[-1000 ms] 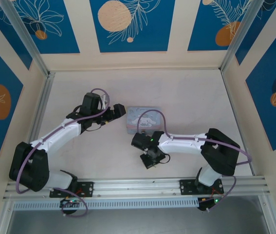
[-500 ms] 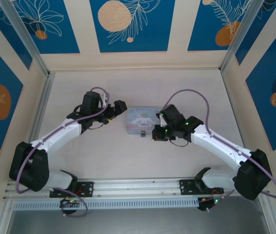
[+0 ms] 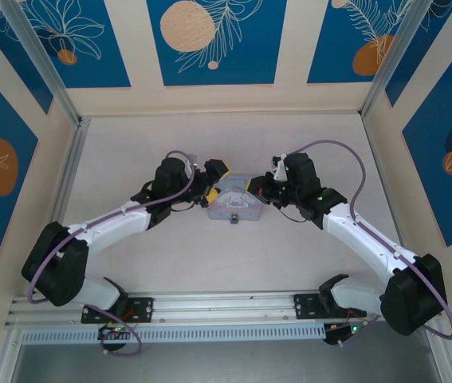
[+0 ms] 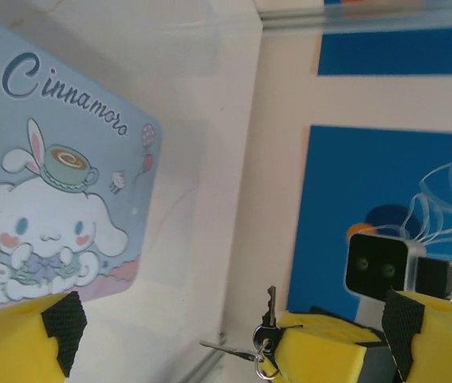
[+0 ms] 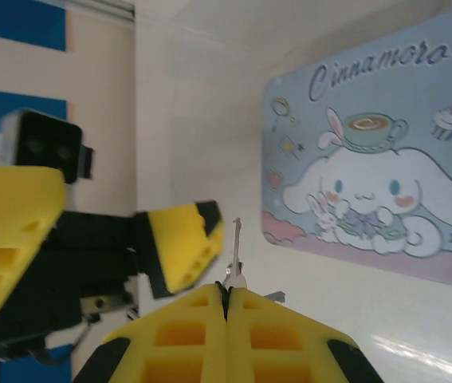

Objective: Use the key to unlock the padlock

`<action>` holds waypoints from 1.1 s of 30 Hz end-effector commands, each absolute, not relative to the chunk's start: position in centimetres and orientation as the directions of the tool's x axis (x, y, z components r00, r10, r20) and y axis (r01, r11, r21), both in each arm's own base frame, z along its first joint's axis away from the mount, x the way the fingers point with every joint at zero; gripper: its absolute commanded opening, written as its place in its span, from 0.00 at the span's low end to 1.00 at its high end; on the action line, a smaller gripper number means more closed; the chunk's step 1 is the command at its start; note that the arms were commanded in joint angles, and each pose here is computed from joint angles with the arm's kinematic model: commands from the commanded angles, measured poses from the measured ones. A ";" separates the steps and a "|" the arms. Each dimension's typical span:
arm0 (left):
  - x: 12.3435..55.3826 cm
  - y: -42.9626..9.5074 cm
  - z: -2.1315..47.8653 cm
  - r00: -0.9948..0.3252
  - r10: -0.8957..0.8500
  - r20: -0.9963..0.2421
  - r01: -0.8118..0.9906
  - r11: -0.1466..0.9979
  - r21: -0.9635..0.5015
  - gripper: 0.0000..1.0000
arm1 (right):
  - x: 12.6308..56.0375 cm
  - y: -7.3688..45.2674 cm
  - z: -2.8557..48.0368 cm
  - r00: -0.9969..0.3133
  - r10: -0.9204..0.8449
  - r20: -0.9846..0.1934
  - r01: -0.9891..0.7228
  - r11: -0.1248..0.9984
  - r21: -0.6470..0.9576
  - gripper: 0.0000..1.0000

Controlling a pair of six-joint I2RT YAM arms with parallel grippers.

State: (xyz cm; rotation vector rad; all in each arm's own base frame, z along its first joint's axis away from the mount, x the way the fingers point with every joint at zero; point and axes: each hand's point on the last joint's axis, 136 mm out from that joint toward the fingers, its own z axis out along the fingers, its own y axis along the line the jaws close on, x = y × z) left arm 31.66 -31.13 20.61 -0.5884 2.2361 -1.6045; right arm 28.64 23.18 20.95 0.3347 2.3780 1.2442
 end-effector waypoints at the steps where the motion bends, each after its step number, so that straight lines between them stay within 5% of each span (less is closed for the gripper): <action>1: 33.5 -31.4 22.9 -0.771 -0.623 0.133 -0.216 0.059 -0.975 0.93 | 30.4 23.3 23.7 -0.822 0.523 -0.225 0.038 0.444 0.895 0.00; 13: 35.0 -33.8 24.7 -0.696 -0.659 0.287 -0.239 -0.164 -0.957 0.70 | 33.4 23.7 26.2 -0.728 0.674 -0.123 0.099 0.280 0.955 0.00; 33: 35.1 -35.4 25.7 -0.697 -0.642 0.320 -0.223 -0.230 -0.947 0.47 | 33.9 23.7 23.8 -0.700 0.710 -0.076 0.168 0.267 0.949 0.00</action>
